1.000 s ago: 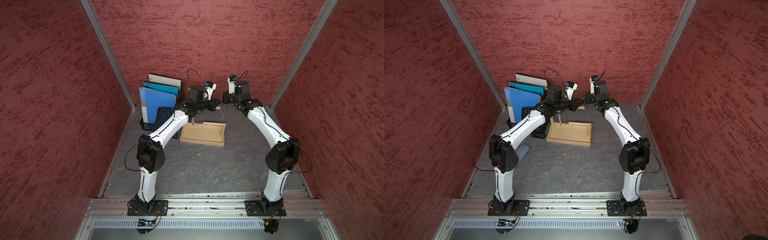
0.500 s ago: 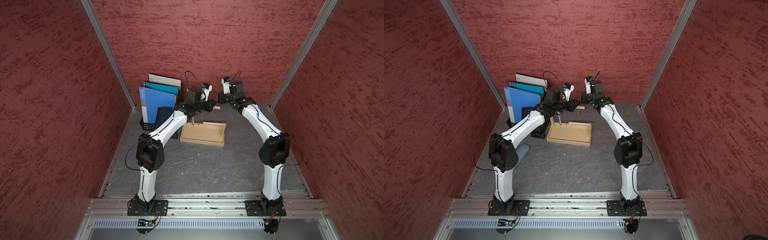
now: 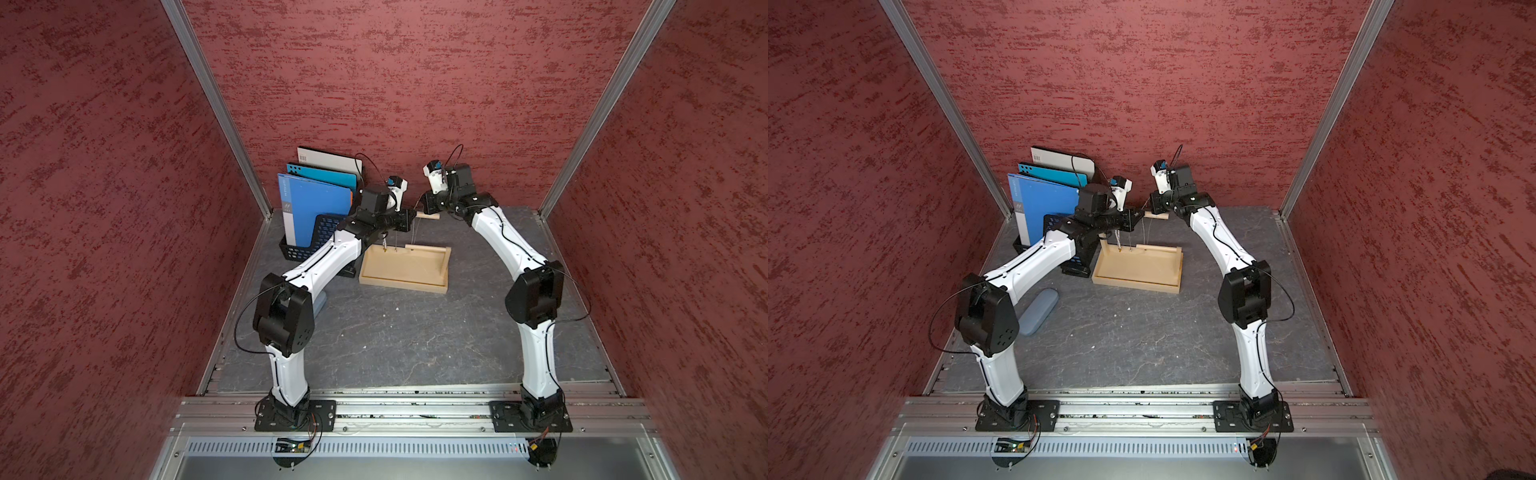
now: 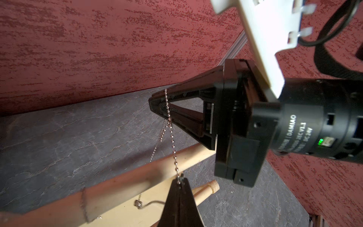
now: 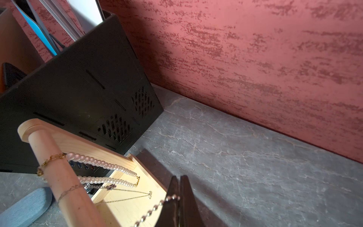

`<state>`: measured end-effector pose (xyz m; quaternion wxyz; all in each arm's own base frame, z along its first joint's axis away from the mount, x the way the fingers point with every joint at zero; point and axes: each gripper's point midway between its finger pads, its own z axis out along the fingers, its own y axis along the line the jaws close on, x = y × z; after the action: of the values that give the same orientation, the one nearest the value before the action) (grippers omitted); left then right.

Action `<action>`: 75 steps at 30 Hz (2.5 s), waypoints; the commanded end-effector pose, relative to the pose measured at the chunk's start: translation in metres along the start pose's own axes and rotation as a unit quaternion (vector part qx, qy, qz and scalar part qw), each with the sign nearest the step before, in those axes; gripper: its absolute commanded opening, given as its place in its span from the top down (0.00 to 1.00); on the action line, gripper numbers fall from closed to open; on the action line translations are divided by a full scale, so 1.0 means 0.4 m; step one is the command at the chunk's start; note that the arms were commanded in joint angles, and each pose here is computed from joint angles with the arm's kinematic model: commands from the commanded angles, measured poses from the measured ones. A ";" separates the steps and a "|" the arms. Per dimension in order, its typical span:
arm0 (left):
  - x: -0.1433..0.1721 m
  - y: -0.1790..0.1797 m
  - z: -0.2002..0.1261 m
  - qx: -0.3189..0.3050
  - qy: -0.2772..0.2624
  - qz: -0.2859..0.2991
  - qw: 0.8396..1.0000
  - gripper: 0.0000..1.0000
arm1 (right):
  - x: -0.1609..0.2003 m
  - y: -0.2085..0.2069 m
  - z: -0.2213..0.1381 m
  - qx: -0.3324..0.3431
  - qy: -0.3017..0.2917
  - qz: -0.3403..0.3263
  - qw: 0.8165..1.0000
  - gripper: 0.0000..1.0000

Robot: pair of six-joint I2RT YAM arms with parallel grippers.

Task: Hang the necklace on the jewelry display stand
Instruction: Hang the necklace on the stand.

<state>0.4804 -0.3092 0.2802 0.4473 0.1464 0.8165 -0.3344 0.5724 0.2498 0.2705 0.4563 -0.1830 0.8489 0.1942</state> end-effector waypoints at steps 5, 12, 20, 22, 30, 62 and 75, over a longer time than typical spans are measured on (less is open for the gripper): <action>0.020 -0.028 -0.024 0.019 0.021 0.004 1.000 1.00 | 0.004 -0.085 0.014 0.044 0.003 -0.022 0.999 1.00; 0.048 -0.028 -0.019 0.020 0.034 0.001 0.999 1.00 | 0.012 -0.086 0.016 0.046 0.010 -0.059 0.997 1.00; 0.068 -0.022 -0.011 0.019 0.043 -0.002 0.999 0.99 | 0.020 -0.090 0.014 0.048 0.019 -0.082 0.995 0.97; 0.072 -0.023 -0.009 0.020 0.045 -0.003 0.999 0.99 | 0.021 -0.093 0.011 0.051 0.020 -0.087 0.995 0.95; 0.085 -0.030 -0.008 0.021 0.051 -0.001 0.998 0.99 | 0.006 -0.089 -0.015 0.056 0.017 -0.105 0.993 0.84; 0.067 -0.007 -0.033 -0.007 0.043 0.013 0.999 0.69 | -0.071 -0.069 -0.166 0.086 -0.048 -0.087 0.991 0.78; 0.110 0.016 -0.029 -0.014 0.063 0.006 0.998 0.61 | -0.089 -0.056 -0.239 0.092 -0.073 -0.056 0.992 0.77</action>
<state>0.4555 -0.3024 0.2502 0.4052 0.1611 0.8435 -0.3136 0.5384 0.1932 0.3227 0.5163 -0.1948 0.8280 0.0998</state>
